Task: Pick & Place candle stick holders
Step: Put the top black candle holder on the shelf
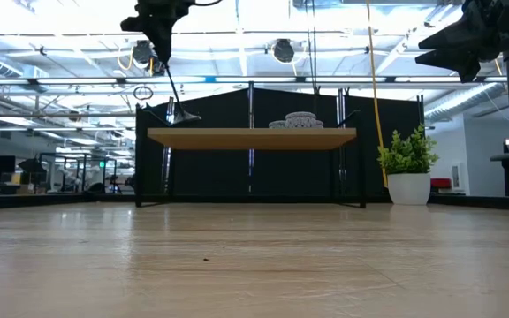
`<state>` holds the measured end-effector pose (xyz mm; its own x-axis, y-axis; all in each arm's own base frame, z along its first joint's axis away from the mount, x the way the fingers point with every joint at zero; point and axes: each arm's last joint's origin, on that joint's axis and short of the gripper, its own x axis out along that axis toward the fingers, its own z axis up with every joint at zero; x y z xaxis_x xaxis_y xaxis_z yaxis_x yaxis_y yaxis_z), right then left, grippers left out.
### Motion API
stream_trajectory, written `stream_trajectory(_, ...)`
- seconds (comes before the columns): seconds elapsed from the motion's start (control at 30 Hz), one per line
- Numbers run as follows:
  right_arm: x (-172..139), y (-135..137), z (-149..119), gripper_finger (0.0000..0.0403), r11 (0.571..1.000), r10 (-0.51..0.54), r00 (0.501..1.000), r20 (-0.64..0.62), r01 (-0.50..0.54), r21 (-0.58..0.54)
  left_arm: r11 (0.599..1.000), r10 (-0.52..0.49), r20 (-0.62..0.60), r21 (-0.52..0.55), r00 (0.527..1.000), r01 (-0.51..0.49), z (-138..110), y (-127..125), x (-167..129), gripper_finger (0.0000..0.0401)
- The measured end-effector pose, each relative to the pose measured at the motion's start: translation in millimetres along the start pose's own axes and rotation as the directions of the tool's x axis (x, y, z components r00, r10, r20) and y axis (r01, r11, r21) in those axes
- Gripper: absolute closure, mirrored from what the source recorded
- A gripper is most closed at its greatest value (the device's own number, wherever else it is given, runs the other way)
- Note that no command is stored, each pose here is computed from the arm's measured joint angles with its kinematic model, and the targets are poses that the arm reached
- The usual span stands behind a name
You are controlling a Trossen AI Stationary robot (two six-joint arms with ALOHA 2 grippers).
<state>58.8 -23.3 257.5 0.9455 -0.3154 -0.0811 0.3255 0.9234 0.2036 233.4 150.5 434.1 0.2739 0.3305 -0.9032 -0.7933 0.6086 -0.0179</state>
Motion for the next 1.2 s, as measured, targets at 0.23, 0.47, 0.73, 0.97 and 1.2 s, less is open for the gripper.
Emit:
stream_trajectory(0.23, 0.0, 0.0, 0.0, 0.0232, 1.000, 0.000, 1.000, 0.000, 0.000, 0.003, 1.000, -0.012, -0.012, -0.002, 1.000, 0.012, 0.6, -1.8, 2.2, 0.0387)
stream_trajectory(0.47, 0.0, 0.0, 0.0, 0.0232, 1.000, 0.000, 1.000, 0.000, 0.000, 0.003, 1.000, -0.015, -0.013, -0.011, 1.000, 0.015, 1.0, -0.7, 2.3, 0.0387)
stream_trajectory(0.73, 0.0, 0.0, 0.0, 0.0232, 1.000, 0.000, 1.000, 0.000, 0.000, 0.000, 1.000, -0.025, -0.016, -0.015, 1.000, 0.025, 1.1, -0.5, 2.4, 0.0387)
stream_trajectory(0.97, 0.0, 0.0, 0.0, 0.0232, 1.000, 0.000, 1.000, 0.000, 0.000, 0.000, 0.999, -0.024, -0.017, -0.028, 1.000, 0.024, 1.3, -0.4, 2.7, 0.0387)
stream_trajectory(1.2, 0.0, 0.0, 0.0, 0.0232, 1.000, 0.000, 1.000, 0.000, 0.000, 0.000, 0.999, 0.017, -0.003, -0.027, 1.000, -0.017, 1.8, 0.8, 2.8, 0.0352)
